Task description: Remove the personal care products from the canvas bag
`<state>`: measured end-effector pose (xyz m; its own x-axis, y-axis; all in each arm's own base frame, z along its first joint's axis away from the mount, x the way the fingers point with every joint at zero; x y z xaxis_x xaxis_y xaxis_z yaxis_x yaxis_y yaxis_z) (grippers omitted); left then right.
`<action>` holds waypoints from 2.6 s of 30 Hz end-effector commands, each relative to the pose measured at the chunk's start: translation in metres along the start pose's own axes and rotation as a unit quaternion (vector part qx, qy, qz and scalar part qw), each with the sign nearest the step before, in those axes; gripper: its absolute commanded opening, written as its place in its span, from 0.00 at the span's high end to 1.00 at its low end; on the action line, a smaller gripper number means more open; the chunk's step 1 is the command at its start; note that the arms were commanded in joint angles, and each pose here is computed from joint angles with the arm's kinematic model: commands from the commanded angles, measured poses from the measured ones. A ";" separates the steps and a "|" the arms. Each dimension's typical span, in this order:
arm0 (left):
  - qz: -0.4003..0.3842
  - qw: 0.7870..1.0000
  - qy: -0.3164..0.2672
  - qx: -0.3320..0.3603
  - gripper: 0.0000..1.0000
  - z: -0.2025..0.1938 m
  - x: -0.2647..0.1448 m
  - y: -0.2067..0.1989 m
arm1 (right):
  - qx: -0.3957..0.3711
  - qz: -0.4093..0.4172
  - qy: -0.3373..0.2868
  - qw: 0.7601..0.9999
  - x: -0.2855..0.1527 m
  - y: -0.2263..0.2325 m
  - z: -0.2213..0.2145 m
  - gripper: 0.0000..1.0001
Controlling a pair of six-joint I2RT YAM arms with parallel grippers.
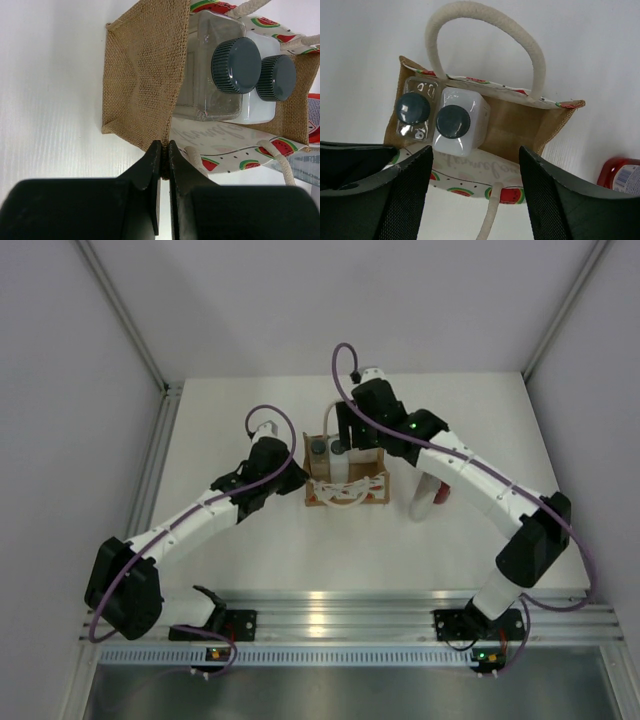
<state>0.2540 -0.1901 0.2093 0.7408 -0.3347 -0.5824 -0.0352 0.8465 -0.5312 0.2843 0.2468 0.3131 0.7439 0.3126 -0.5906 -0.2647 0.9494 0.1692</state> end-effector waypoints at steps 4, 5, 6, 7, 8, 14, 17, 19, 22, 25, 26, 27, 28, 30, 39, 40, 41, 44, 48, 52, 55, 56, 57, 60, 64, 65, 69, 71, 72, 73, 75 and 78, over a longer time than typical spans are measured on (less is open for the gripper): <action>-0.007 1.000 -0.018 -0.005 1.00 0.004 -0.005 -0.002 | 0.009 -0.007 -0.021 1.000 0.028 0.018 0.012 0.40; -0.007 1.000 -0.018 -0.005 1.00 0.004 -0.005 -0.002 | 0.008 -0.001 -0.015 1.000 0.030 0.020 0.010 0.41; -0.006 1.000 -0.018 -0.005 1.00 0.004 -0.004 -0.002 | 0.006 0.000 -0.008 1.000 0.037 0.022 0.007 0.41; -0.006 1.000 -0.016 -0.005 1.00 0.003 -0.004 -0.002 | 0.005 0.005 -0.003 1.000 0.039 0.023 0.006 0.41; -0.006 1.000 -0.014 -0.004 1.00 0.002 -0.003 -0.002 | 0.005 0.008 0.000 1.000 0.040 0.025 0.005 0.41; -0.005 1.000 -0.008 -0.004 1.00 0.001 0.000 -0.002 | 0.001 0.015 0.012 1.000 0.050 0.030 0.001 0.41; -0.006 1.000 -0.008 -0.004 1.00 0.002 0.000 -0.002 | -0.001 0.016 0.020 1.000 0.056 0.031 -0.003 0.42; -0.006 1.000 -0.008 -0.003 1.00 0.001 0.000 -0.002 | -0.002 0.017 0.029 0.999 0.062 0.032 -0.007 0.41; -0.007 1.000 -0.009 -0.003 1.00 0.002 -0.001 -0.003 | -0.005 0.011 0.037 0.999 0.069 0.032 -0.012 0.41; -0.006 1.000 -0.009 -0.003 1.00 0.002 0.000 -0.002 | -0.007 0.005 0.045 0.999 0.075 0.031 -0.017 0.41; -0.007 1.000 -0.009 -0.003 1.00 0.002 -0.001 -0.002 | -0.008 0.004 0.048 0.999 0.078 0.031 -0.019 0.41; -0.007 1.000 -0.011 -0.003 1.00 0.002 -0.001 -0.002 | -0.008 0.003 0.050 0.999 0.080 0.032 -0.020 0.41; -0.006 1.000 -0.009 -0.002 1.00 0.002 -0.001 -0.002 | -0.010 0.001 0.051 0.999 0.081 0.031 -0.021 0.41; -0.006 1.000 -0.010 -0.001 1.00 0.001 -0.001 -0.002 | -0.011 -0.008 0.055 0.998 0.086 0.030 -0.024 0.42; -0.003 1.000 -0.012 -0.003 1.00 0.001 -0.002 0.000 | -0.022 -0.051 0.071 0.996 0.105 0.023 -0.040 0.43; -0.004 1.000 -0.013 -0.003 1.00 0.001 -0.002 0.000 | -0.021 -0.056 0.070 0.996 0.107 0.022 -0.040 0.43; -0.004 1.000 -0.013 -0.003 1.00 0.001 -0.002 0.000 | -0.024 -0.060 0.074 0.995 0.110 0.021 -0.044 0.44; -0.003 1.000 -0.014 -0.002 1.00 0.002 -0.003 0.000 | -0.025 -0.069 0.075 0.994 0.115 0.019 -0.046 0.47; -0.001 1.000 -0.016 0.000 1.00 0.002 -0.003 0.001 | -0.026 -0.070 0.079 0.994 0.119 0.020 -0.048 0.61; -0.001 1.000 -0.019 0.001 1.00 0.003 -0.004 0.001 | -0.026 -0.066 0.070 0.995 0.114 0.021 -0.042 1.00; -0.003 1.000 -0.020 0.001 1.00 0.003 -0.005 0.000 | -0.027 -0.064 0.050 0.996 0.101 0.020 -0.030 1.00; -0.002 1.000 -0.021 0.001 1.00 0.003 -0.005 0.000 | -0.025 -0.061 0.039 0.997 0.092 0.019 -0.024 1.00; -0.002 1.000 -0.021 0.001 1.00 0.003 -0.005 0.000 | -0.025 -0.060 0.034 0.997 0.087 0.019 -0.020 1.00; -0.002 1.000 -0.021 0.000 1.00 0.003 -0.004 0.000 | -0.021 -0.052 0.009 0.998 0.065 0.017 -0.006 1.00; -0.004 1.000 -0.020 -0.002 1.00 0.003 -0.005 0.000 | -0.019 -0.046 -0.017 0.999 0.041 0.014 0.007 1.00; -0.004 1.000 -0.019 -0.002 1.00 0.003 -0.005 0.000 | -0.017 -0.043 -0.024 0.999 0.032 0.013 0.012 1.00; -0.004 1.000 -0.019 -0.003 1.00 0.003 -0.005 0.000 | -0.018 -0.042 -0.038 0.998 0.012 0.009 0.021 1.00; -0.005 1.000 -0.020 -0.003 1.00 0.003 -0.005 0.000 | -0.020 -0.043 -0.041 0.998 0.003 0.006 0.024 1.00; -0.005 1.000 -0.020 -0.003 1.00 0.003 -0.006 0.000 | -0.021 -0.039 -0.043 0.998 -0.002 0.006 0.026 1.00; -0.005 1.000 -0.020 -0.003 1.00 0.003 -0.006 0.000 | -0.021 -0.038 -0.045 0.998 -0.010 0.005 0.029 1.00; -0.004 1.000 -0.022 -0.004 1.00 0.003 -0.006 0.000 | -0.023 -0.034 -0.047 0.998 -0.019 0.003 0.032 1.00; -0.004 1.000 -0.024 -0.004 1.00 0.003 -0.007 0.001 | -0.027 -0.020 -0.055 0.998 -0.043 0.000 0.039 1.00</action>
<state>0.2527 -0.1888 0.2079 0.7434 -0.3300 -0.5817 -0.0385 0.8472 -0.5299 0.2937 0.2485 0.2979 0.7234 0.2051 -0.6593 -0.2393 0.9702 0.0393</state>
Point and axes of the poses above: each gripper's point midway between its finger pads, its own x axis out along the fingers, its own y axis along the line the jaws close on, z = x × y, the point moved 9 cm from there along -x, back along the fingers, and after that the axes turned 3 degrees about x, right-handed, at the moved point
